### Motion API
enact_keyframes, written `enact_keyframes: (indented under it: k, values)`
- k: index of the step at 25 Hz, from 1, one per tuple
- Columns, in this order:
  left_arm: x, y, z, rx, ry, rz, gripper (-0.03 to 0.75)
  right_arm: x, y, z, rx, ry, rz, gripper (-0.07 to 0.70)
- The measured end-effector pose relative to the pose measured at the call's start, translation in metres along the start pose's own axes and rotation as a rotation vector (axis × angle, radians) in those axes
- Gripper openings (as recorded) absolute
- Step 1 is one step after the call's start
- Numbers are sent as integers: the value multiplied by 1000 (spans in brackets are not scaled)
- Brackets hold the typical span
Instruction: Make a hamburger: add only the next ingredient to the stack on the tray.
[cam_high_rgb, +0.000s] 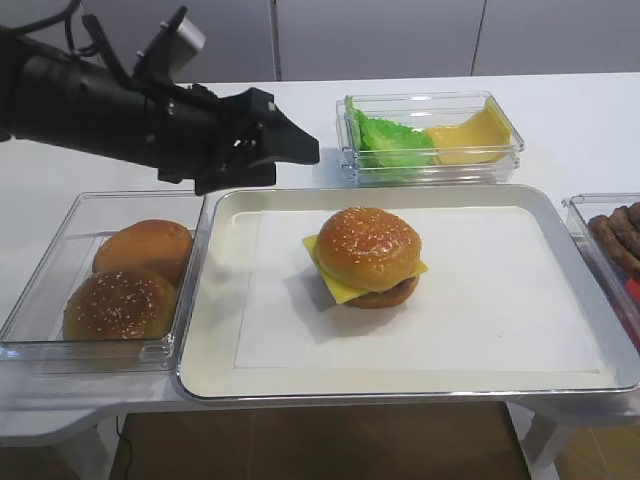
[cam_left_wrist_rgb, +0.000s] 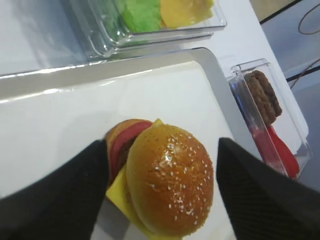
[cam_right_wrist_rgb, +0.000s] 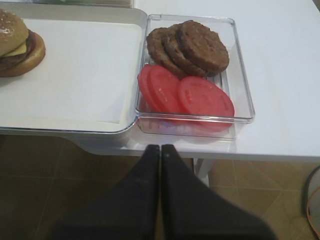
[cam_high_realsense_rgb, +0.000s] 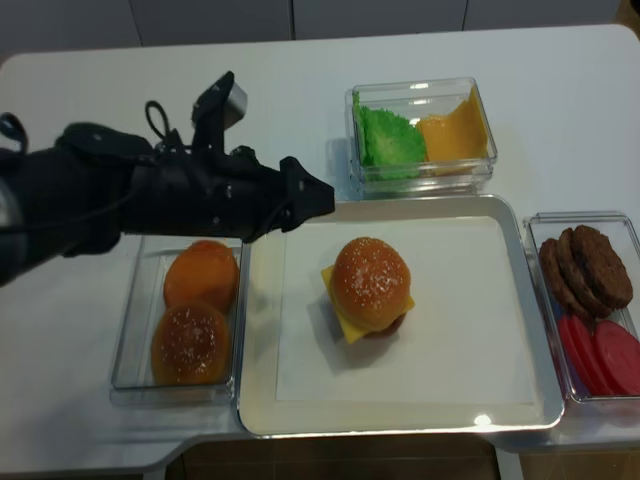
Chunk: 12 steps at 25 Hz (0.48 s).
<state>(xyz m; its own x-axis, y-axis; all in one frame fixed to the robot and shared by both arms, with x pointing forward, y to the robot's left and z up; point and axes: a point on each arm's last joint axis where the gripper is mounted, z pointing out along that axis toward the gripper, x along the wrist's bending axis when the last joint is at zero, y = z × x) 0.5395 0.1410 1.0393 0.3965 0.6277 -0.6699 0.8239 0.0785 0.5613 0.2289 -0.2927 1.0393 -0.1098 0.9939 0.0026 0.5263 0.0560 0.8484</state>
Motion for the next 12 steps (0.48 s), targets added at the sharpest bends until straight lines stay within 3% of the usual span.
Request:
enact_keyframes:
  k: [6,12]
  values:
    - [-16,4,-43,-26,143,124,498,0,0,0,0,0,0,-1]
    - [-22,-3,-88,5,338,130,492,0,0,0,0,0,2,-2]
